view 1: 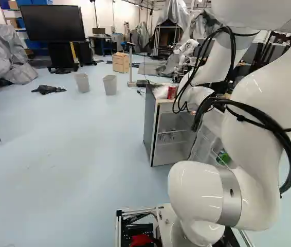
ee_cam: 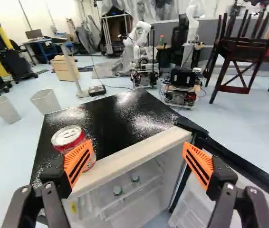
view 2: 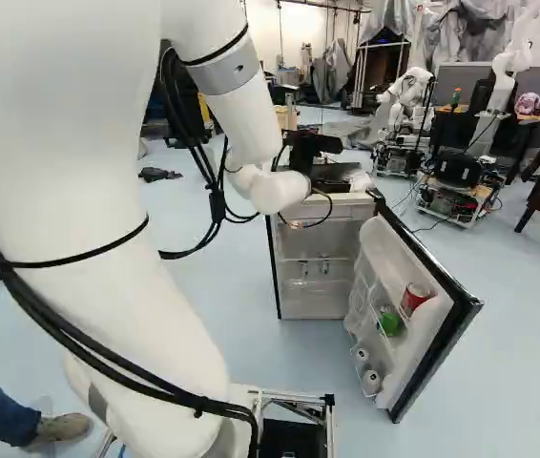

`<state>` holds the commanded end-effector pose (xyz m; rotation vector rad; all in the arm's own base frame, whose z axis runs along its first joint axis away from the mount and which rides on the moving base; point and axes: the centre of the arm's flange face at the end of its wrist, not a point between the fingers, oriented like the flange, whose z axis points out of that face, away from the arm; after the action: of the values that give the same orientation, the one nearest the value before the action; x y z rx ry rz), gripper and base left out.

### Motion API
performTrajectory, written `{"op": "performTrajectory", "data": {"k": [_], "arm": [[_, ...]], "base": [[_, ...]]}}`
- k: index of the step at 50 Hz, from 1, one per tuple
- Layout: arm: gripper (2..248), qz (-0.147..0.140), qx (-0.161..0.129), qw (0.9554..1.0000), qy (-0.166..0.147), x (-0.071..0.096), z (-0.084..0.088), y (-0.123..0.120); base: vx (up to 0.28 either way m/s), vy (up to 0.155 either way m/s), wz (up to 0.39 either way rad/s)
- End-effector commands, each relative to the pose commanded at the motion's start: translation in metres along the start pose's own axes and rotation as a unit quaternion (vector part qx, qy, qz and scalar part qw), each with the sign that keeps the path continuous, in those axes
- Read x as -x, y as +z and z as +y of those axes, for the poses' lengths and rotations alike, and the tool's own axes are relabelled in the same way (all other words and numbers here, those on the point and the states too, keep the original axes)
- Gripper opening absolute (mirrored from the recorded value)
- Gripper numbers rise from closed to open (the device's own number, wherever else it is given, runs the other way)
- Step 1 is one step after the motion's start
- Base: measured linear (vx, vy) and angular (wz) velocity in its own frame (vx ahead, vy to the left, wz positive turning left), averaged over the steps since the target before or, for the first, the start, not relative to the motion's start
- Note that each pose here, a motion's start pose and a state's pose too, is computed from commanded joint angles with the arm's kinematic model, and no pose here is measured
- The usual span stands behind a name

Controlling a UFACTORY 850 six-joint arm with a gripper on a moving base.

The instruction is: Grab a drink from the fridge

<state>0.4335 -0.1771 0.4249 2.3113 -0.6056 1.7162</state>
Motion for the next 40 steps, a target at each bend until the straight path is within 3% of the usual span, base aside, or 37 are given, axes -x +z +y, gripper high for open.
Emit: {"op": "performTrajectory", "data": {"k": [21,40], "arm": [[247,-0.069,0.063,0.994,0.057,-0.01,0.032,0.005],[247,-0.119,0.09,0.985,0.086,-0.022,0.056,0.008]], "base": [[0.0,0.0,0.0],[0.0,0.0,0.0]]}}
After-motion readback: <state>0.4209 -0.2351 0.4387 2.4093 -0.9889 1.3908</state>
